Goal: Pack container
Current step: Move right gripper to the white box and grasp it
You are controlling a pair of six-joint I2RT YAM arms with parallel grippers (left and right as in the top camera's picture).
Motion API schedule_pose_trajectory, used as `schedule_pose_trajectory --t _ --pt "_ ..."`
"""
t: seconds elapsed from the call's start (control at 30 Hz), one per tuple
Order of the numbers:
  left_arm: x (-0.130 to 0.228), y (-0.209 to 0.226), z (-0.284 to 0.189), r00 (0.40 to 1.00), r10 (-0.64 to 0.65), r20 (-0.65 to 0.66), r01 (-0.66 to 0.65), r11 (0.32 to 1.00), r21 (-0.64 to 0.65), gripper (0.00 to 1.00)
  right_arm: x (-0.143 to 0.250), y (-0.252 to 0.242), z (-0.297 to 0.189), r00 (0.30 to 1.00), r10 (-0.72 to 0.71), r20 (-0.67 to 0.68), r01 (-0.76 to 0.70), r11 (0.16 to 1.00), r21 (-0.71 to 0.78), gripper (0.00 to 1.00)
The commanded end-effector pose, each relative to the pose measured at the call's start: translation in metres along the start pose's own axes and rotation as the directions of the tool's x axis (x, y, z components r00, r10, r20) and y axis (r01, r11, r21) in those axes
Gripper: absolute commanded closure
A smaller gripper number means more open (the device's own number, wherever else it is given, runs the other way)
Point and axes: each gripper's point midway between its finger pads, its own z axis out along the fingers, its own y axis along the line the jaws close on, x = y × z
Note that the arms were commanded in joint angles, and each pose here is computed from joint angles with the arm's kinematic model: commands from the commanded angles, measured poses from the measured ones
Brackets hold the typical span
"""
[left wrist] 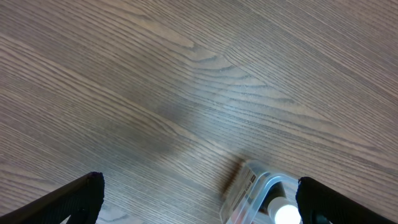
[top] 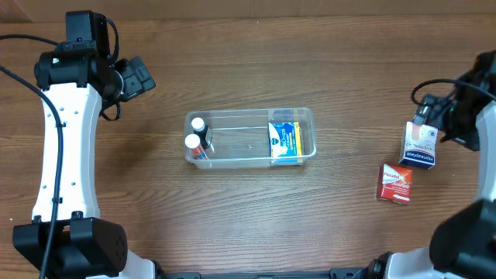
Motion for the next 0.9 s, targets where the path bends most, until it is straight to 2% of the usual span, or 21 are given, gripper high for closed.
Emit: schedule_pose_trajectory --t 0.0,0.2,0.33,0.57,0.6,0.67,0.7,0.87 --pt "-0.008 -0.002 -0.010 0.999 0.020 0.041 -0.020 1.000 0.001 0.00 0.011 -0.004 0.043 0.986 -0.137 -0.096 0.137 0.991 -0.005 0.00" --pt "-0.008 -0.002 -0.010 0.999 0.020 0.040 -0.020 1.000 0.001 0.00 0.011 -0.005 0.096 0.966 -0.189 -0.176 0.191 0.982 -0.008 0.00" --pt "-0.008 -0.002 -0.010 0.999 0.020 0.041 -0.020 1.000 0.001 0.00 0.017 -0.014 0.123 0.958 -0.167 -0.234 0.172 0.985 0.002 0.00" --pt "-0.008 -0.002 -0.010 0.999 0.020 0.041 -0.020 1.000 0.001 0.00 0.021 -0.015 0.139 0.952 -0.159 -0.260 0.164 0.986 -0.004 0.00" --pt "-0.008 -0.002 -0.010 0.999 0.020 0.041 -0.020 1.000 0.001 0.00 0.020 -0.015 0.139 0.952 -0.159 -0.260 0.164 0.986 -0.004 0.03" --pt "-0.008 -0.002 -0.010 0.999 0.020 0.040 -0.020 1.000 0.000 0.00 0.021 -0.015 0.139 0.952 -0.159 -0.260 0.164 0.986 -0.004 0.14" --pt "-0.008 -0.002 -0.010 0.999 0.020 0.040 -0.020 1.000 0.001 0.00 0.021 -0.015 0.139 0.952 -0.159 -0.260 0.164 0.986 -0.004 0.23" --pt "-0.008 -0.002 -0.010 0.999 0.020 0.040 -0.020 1.000 0.001 0.00 0.020 -0.015 0.139 0.953 -0.156 -0.260 0.161 0.987 -0.003 0.27"
